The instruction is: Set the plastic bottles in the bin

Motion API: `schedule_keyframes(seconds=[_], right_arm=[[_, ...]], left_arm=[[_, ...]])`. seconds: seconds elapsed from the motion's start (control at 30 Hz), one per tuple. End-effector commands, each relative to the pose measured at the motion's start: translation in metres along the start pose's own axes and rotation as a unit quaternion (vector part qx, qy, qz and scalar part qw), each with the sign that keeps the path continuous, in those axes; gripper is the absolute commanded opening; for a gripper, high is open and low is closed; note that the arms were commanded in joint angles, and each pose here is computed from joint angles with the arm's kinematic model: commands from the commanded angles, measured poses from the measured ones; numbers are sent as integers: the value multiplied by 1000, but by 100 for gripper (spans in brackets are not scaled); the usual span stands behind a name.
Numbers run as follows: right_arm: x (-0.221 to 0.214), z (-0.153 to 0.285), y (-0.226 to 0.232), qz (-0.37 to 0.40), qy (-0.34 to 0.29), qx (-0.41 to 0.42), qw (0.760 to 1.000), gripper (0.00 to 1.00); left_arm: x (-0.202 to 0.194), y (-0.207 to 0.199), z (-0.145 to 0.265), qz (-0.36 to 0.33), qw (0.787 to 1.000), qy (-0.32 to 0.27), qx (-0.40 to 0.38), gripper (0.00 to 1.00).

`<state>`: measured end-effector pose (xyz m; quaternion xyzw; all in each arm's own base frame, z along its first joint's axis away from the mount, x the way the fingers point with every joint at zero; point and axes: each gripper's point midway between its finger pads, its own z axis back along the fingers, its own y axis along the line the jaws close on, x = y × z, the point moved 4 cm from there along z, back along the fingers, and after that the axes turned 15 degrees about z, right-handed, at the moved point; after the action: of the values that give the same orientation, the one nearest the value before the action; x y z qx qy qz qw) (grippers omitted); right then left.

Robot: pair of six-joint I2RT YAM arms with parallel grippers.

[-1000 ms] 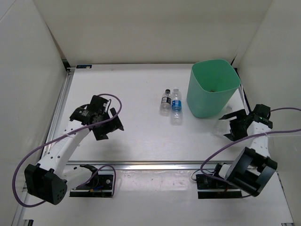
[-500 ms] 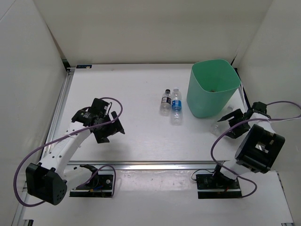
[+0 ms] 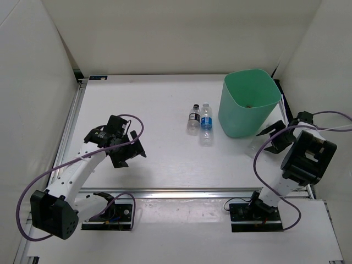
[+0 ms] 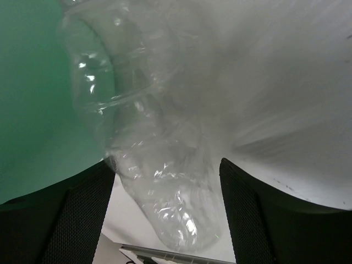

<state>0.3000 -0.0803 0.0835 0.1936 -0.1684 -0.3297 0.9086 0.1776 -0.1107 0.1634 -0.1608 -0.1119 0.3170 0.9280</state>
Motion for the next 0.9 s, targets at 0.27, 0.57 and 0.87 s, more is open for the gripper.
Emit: schedule_keyframes(seconds=[0.27, 0.57, 0.87], right_arm=[[-21, -19, -1, 3, 39, 22, 999, 62], [-54, 63, 21, 14, -9, 1, 1000, 36], [-115, 141, 71, 17, -89, 48, 995, 27]], left_arm=[[-3, -4, 0, -8, 1000, 14, -9, 100], [13, -32, 10, -2, 1000, -4, -30, 100], [38, -74, 15, 4, 998, -25, -57, 100]])
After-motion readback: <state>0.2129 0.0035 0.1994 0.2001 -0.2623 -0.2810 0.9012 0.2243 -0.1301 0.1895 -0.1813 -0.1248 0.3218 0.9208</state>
